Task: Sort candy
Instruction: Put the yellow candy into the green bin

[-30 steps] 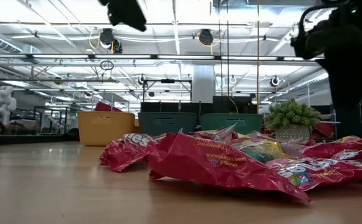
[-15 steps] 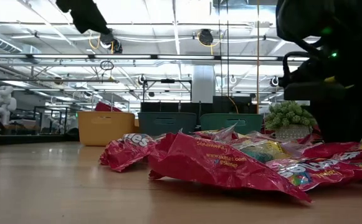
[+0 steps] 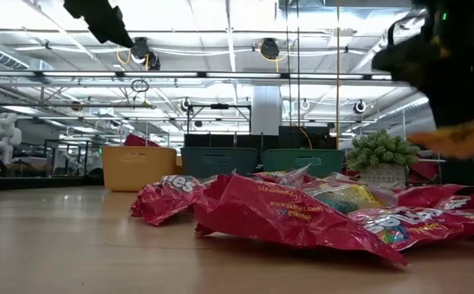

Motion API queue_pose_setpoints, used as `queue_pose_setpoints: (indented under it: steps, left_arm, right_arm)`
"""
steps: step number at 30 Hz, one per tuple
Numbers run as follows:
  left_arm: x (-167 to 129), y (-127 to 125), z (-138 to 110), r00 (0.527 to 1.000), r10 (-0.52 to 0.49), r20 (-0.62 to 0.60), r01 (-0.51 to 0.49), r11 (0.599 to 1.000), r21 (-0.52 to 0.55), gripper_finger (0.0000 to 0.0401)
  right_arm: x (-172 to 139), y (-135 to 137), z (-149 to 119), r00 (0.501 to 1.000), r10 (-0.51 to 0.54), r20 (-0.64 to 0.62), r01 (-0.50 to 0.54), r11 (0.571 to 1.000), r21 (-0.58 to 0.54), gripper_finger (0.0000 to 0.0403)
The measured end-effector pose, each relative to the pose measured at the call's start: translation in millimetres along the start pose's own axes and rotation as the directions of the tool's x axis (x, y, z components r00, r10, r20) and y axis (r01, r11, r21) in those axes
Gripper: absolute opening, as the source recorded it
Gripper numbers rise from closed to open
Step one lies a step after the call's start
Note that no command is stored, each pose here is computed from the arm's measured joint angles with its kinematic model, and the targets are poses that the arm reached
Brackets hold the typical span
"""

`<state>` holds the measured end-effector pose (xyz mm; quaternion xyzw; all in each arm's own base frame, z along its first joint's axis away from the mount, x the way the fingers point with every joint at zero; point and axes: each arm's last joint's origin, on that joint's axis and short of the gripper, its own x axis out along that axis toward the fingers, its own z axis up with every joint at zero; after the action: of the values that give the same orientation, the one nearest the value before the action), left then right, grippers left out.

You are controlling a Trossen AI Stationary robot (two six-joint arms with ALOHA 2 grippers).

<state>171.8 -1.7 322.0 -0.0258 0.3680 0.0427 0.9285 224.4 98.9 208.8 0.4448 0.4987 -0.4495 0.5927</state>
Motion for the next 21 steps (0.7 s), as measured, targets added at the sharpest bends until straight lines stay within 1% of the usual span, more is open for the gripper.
queue_pose_setpoints:
  steps: [2,6,9,12,15,17,19,21]
  left_arm:
    - [0.0,0.0,0.0,1.000,0.001,0.000,-0.001,1.000,0.000,0.0144]
    - [0.0,0.1,0.0,1.000,0.003,0.001,-0.003,1.000,0.005,0.0144]
    - [0.0,0.1,0.1,1.000,0.005,0.001,-0.005,1.000,0.005,0.0144]
    - [0.1,0.1,0.1,1.000,0.006,0.001,-0.006,1.000,0.004,0.0144]
    - [0.1,0.2,0.1,1.000,0.006,0.001,-0.006,1.000,0.004,0.0144]
    - [0.1,0.1,0.1,1.000,0.006,0.001,-0.006,1.000,0.004,0.0144]
    - [0.1,0.3,0.1,1.000,0.012,0.002,-0.012,1.000,0.004,0.0144]
    - [0.1,2.1,0.7,0.998,0.059,0.010,-0.059,0.998,0.001,0.0144]
  right_arm:
    - [-13.9,-5.6,3.0,1.000,-0.013,0.005,0.013,1.000,0.012,0.0009]
    - [-39.5,-17.4,9.4,0.996,-0.085,0.032,0.084,0.996,0.030,0.0004]
    - [-56.7,-21.1,17.9,0.992,-0.096,0.082,0.093,0.995,0.033,0.0005]
    - [-70.1,-18.4,33.4,0.984,-0.038,0.174,0.034,0.999,0.023,0.0005]
    - [-78.6,-12.3,56.8,0.963,0.013,0.270,-0.013,1.000,-0.002,0.0005]
    - [-83.7,-4.2,76.4,0.936,0.066,0.347,-0.054,0.998,-0.044,0.0005]
    - [-87.6,4.1,99.4,0.910,0.125,0.395,-0.094,0.991,-0.098,0.0005]
    - [-89.6,11.8,124.2,0.880,0.198,0.431,-0.144,0.977,-0.155,0.0005]
